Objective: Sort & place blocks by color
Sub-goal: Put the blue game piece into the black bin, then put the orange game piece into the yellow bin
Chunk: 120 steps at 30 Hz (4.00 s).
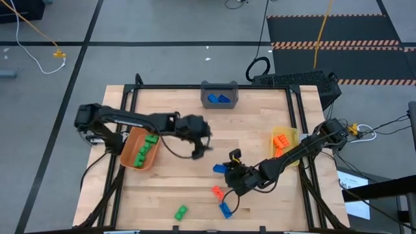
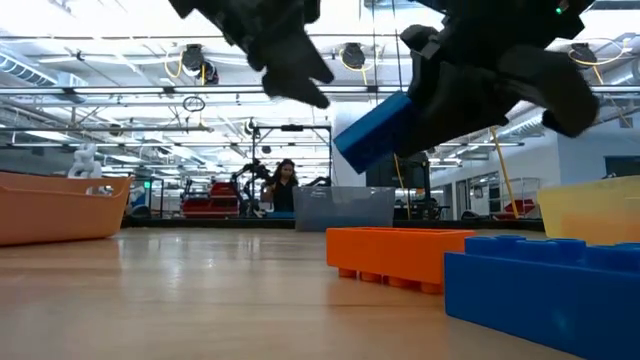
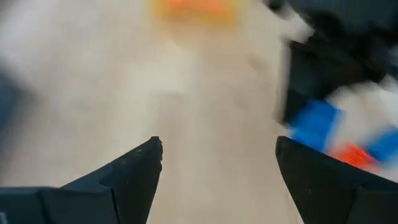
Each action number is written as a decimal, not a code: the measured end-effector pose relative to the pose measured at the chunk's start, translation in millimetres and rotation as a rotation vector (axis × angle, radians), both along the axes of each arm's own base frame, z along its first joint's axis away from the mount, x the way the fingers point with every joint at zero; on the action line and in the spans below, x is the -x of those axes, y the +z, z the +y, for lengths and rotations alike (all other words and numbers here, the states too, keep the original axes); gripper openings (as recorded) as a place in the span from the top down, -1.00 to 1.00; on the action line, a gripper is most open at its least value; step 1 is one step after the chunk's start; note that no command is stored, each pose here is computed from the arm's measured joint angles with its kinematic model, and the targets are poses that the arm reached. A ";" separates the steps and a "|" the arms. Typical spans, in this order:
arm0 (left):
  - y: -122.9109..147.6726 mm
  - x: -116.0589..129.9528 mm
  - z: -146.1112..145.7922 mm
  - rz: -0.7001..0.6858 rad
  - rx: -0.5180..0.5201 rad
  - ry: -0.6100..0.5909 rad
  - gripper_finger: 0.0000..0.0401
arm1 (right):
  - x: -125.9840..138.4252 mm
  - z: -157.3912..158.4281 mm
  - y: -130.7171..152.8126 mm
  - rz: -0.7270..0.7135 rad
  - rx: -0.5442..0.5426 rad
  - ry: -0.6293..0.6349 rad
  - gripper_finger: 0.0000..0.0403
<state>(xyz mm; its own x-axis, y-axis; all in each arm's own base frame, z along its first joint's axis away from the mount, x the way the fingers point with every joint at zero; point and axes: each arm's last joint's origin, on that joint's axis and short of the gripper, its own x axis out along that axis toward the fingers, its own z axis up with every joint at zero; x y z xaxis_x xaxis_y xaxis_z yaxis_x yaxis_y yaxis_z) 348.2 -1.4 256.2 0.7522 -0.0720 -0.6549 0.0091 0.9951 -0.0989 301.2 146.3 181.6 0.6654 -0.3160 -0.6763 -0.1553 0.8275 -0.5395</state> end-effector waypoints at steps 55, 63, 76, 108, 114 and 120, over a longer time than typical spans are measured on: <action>-10.6 58.6 34.5 -0.543 -0.160 0.092 -0.11 | 2.0 -337.5 20.2 -0.297 -0.326 -0.780 0.22; -10.8 58.6 33.4 -0.543 -0.136 0.062 -0.11 | 1.9 -337.4 20.6 -0.305 -0.304 -0.805 -0.49; -16.9 59.8 32.7 -0.478 -0.119 0.063 -0.11 | -11.5 -292.1 54.3 -0.383 -0.286 -0.626 -0.43; -6.5 59.7 9.7 -0.554 -0.076 0.002 -0.11 | 2.8 -71.8 59.7 -0.259 -0.488 -0.501 -0.40; -5.7 59.5 8.8 -0.562 -0.072 0.000 -0.11 | 7.7 -53.6 60.7 -0.294 -0.507 -0.497 -0.40; -5.0 59.4 8.8 -0.569 -0.070 0.001 -0.11 | 8.2 -44.5 57.9 -0.289 -0.517 -0.478 -0.37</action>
